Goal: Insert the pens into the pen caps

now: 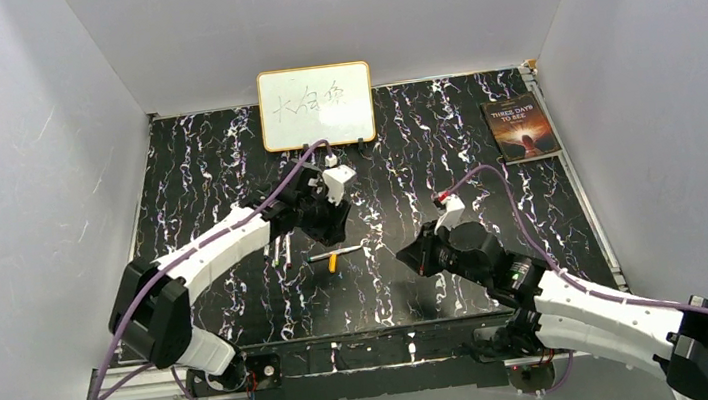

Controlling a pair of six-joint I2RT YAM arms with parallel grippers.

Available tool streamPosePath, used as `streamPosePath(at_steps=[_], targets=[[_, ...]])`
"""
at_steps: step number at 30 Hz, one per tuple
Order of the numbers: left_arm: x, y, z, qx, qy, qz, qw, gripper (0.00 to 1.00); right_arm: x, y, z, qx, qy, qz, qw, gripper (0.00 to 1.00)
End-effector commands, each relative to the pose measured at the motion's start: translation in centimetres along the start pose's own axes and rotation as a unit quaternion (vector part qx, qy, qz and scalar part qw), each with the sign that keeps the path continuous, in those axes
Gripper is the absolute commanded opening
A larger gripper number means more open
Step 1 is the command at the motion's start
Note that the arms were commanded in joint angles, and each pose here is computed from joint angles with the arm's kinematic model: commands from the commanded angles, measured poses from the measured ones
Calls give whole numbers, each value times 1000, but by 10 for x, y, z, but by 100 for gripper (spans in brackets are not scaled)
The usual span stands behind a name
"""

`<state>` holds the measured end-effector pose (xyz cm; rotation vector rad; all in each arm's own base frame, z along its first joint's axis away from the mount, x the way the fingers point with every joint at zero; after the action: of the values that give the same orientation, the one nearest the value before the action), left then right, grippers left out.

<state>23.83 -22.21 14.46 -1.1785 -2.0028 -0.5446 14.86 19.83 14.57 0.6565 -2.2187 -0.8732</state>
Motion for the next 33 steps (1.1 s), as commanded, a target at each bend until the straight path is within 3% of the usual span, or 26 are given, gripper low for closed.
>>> streamPosePath(at_steps=[1, 4, 11, 16, 19, 33], targets=[[-4, -2, -15, -50, -14, 41, 998, 45, 6, 8, -12, -6, -31, -14, 999, 0], [-14, 0, -14, -59, 5, 27, 998, 39, 10, 8, -14, -7, -37, -15, 999, 0], [-37, 0, 2, -78, 66, 32, 994, 39, 15, 9, -17, -9, -46, -17, 999, 0], [-50, -3, 11, -79, 79, 38, 993, 39, 15, 7, -16, -7, -46, -13, 999, 0], [-55, -6, 18, -75, 85, 47, 992, 30, 15, 8, -16, -4, -44, -17, 999, 0], [-66, -11, 49, -76, 124, 48, 988, 34, 15, 10, -16, -4, -43, -22, 999, 0]])
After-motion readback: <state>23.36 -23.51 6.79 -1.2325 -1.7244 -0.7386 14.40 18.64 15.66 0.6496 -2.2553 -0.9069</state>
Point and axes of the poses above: each gripper's point midway between its finger pads, its own x axis back along the fingers, its own y axis along the line the jaws close on, z = x × y, the point moved 5 cm from there along x, back along the fingers, and after that the axes turned 15 degrees about -x, right-handed, at the moved point
